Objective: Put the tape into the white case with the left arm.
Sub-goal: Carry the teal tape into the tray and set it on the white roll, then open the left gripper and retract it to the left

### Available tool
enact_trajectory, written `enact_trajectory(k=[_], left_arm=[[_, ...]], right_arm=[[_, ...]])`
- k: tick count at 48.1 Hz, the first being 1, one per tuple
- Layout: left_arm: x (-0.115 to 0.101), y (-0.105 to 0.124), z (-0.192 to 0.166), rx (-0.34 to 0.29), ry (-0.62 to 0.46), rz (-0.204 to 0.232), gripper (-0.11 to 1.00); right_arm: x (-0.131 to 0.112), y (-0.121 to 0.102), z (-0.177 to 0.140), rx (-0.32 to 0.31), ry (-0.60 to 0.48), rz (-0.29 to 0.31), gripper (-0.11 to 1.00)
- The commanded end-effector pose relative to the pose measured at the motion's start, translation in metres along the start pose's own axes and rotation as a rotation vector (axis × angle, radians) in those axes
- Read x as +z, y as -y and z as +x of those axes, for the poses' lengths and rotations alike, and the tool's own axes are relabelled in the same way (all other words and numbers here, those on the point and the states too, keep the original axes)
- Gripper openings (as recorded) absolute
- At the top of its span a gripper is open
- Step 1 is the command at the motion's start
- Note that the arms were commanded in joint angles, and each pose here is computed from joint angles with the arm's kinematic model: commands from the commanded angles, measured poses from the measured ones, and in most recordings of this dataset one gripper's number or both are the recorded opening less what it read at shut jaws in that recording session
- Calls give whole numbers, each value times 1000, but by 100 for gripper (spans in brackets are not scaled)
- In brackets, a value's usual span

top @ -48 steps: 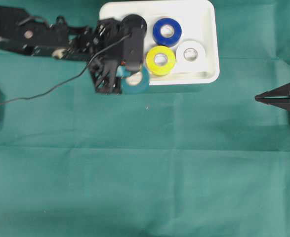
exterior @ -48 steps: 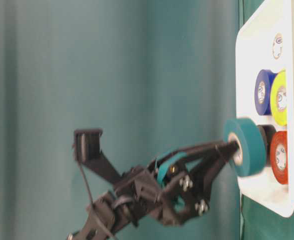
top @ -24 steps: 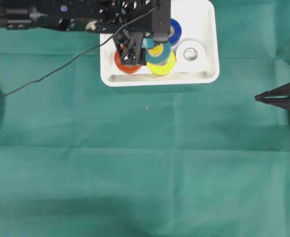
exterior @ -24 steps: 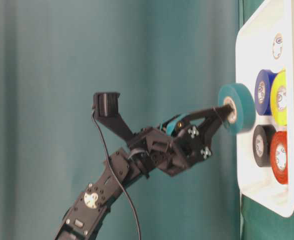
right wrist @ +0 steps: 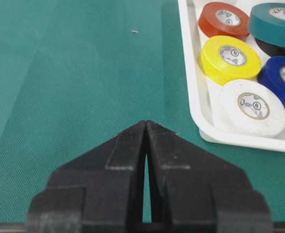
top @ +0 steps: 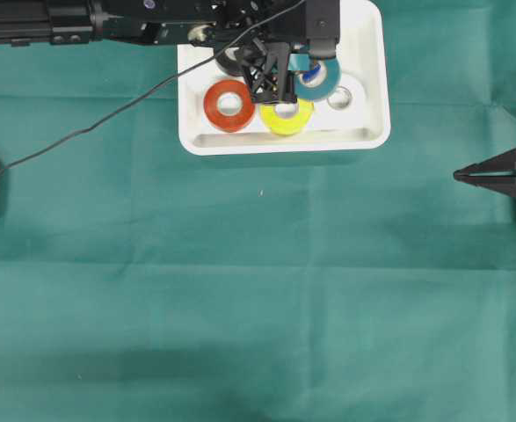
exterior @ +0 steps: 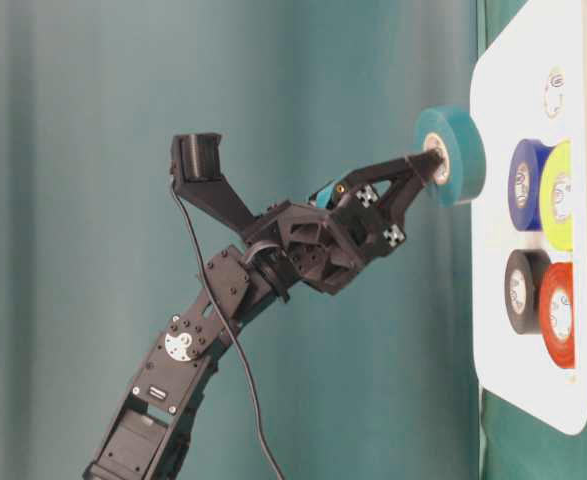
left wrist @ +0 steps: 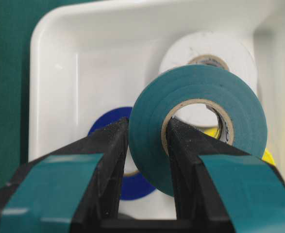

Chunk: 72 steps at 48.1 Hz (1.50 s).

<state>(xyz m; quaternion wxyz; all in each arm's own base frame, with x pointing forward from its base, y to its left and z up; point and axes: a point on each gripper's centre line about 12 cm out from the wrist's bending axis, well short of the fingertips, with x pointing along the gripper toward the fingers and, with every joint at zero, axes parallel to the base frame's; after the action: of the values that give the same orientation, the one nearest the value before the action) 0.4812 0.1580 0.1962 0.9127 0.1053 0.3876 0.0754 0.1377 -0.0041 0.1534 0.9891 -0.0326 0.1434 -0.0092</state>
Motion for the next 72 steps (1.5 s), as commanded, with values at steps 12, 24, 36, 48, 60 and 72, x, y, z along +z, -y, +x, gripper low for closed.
enact_trajectory(k=[12,24,36,48,60,72], left_arm=[[21,-8,-12,25,74,-70,22],[18,-7,-11,21,69,-116,43],[15,-6,-12,19,63,-141,99],[12,-4,-19,18,62,-142,99],[0,9,-39,0,46,-137,99],[-20,36,-69,-35,38,-145,99]], right_arm=[[5,0,1,-2,12,0,-9],[5,0,1,-2,12,0,-9],[5,0,1,-2,12,0,-9],[5,0,1,-2,14,0,-9],[5,0,1,-2,14,0,-9],[5,0,1,-2,12,0,-9]])
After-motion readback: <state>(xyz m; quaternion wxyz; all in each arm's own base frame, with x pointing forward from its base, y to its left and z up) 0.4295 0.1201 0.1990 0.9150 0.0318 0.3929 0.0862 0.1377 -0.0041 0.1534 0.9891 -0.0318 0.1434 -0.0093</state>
